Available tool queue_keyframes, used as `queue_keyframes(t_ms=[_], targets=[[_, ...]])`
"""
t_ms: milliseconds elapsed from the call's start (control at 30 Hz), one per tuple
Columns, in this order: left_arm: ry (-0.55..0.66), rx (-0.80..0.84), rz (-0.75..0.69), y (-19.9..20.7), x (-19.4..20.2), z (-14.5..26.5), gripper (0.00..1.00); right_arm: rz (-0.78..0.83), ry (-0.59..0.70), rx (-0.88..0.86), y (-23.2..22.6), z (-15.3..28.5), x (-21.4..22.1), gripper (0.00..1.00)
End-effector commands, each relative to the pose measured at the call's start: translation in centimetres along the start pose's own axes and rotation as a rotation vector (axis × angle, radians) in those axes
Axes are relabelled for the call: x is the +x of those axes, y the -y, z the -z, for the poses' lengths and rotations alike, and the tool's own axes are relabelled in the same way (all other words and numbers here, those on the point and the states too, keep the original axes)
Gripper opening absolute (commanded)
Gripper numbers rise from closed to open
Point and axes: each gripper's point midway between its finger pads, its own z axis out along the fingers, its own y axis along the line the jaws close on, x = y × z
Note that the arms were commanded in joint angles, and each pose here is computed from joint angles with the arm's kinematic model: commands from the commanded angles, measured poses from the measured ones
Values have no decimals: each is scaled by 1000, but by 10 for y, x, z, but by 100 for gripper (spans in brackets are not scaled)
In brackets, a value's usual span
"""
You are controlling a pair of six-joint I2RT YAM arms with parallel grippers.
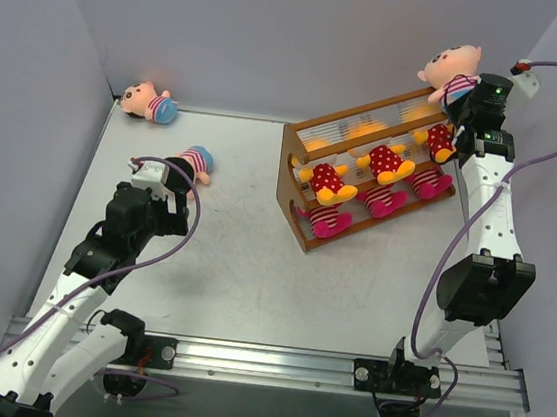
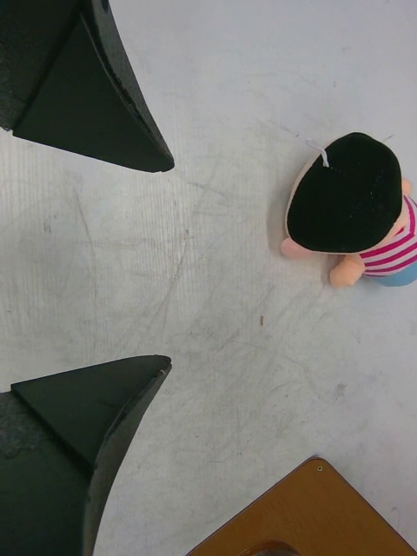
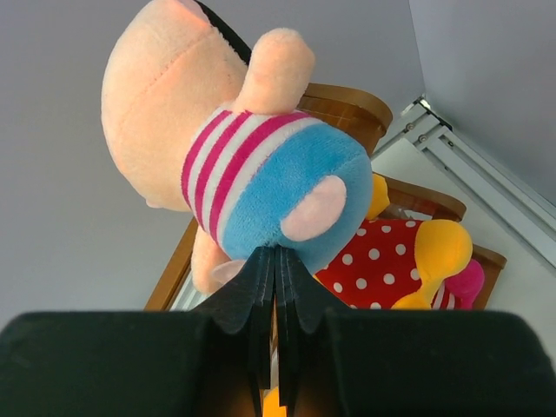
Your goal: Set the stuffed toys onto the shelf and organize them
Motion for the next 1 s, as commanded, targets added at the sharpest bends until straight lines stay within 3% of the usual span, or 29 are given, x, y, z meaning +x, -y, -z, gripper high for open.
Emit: queue_keyframes(t_ms=[0, 200, 233, 333, 500, 967], targets=[[40, 3, 0, 1, -14, 4, 95, 16, 65, -6, -8, 17, -28, 0], [38, 5, -1, 2, -13, 3, 95, 68, 91, -35, -28, 38, -33, 3], [38, 7, -1, 2, -14, 3, 95, 88, 103, -27, -27, 40, -36, 14], [39, 7, -1, 2, -14, 3, 95, 121, 101, -64, -53, 52, -27, 31], [46, 9, 1, 2, -16, 5, 95, 123, 90, -69, -66, 50, -15, 53], [54, 11, 4, 2, -16, 7, 95, 110, 23, -7, -63, 16, 18, 54]])
